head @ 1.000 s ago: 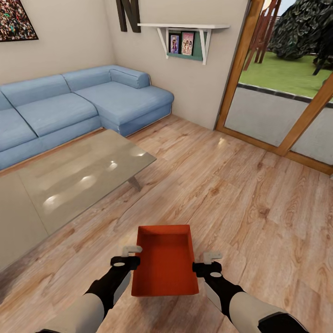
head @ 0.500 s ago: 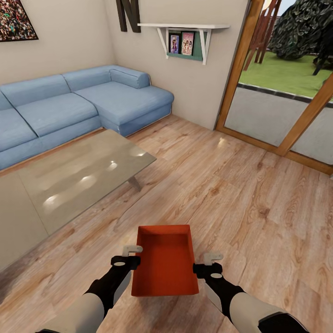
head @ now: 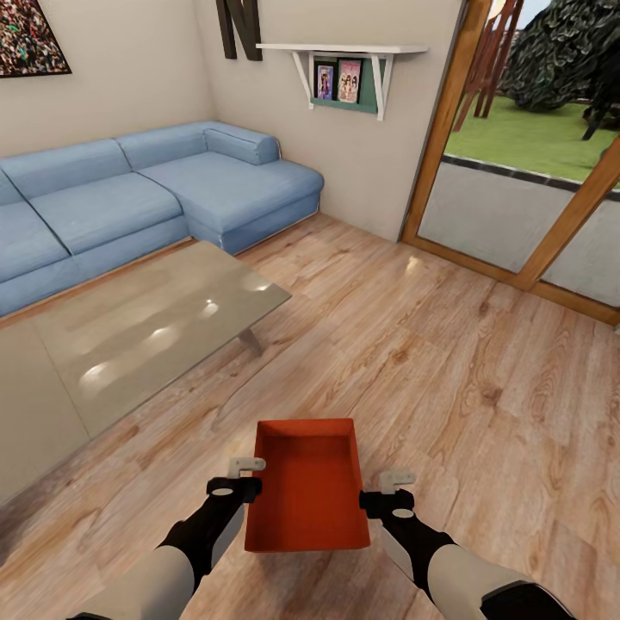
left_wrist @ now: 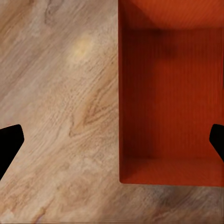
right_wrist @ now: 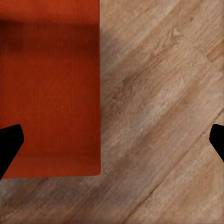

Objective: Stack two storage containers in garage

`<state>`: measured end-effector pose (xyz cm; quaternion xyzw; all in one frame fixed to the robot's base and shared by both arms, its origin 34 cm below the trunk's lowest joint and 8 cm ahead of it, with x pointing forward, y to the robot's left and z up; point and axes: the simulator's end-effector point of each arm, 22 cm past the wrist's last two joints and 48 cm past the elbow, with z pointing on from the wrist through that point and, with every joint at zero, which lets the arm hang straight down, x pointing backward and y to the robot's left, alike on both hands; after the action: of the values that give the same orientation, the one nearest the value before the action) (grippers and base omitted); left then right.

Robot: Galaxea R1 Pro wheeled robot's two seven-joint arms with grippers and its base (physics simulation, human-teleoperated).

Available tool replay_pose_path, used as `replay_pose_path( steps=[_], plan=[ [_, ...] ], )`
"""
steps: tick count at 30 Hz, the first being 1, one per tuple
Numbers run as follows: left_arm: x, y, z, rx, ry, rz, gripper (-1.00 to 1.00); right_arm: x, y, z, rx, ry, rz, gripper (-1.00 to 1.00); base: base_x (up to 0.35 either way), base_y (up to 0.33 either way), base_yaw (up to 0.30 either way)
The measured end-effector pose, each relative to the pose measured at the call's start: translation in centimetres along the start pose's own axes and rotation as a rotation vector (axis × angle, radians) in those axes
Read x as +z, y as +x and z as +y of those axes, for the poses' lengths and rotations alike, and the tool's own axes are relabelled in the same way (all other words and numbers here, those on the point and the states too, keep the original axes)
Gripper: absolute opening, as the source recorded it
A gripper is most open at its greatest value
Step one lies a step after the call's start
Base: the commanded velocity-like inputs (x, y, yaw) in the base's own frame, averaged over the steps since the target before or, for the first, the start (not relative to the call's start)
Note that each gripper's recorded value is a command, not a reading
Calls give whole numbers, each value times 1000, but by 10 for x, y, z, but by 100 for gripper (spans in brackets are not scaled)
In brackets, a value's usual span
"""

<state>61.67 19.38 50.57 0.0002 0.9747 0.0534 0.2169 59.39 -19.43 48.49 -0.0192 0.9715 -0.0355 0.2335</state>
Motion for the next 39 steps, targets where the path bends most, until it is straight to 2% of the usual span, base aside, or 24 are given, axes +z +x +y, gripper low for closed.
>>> replay_pose_path(
  steps=[7,39],
  plan=[
    [4,4,-1,-24,4,8,100,4,2,1,0,0,0,100,0,0,0],
    [53,30,-4,-22,0,12,100,51,28,5,1,0,-1,100,0,0,0]
  ],
)
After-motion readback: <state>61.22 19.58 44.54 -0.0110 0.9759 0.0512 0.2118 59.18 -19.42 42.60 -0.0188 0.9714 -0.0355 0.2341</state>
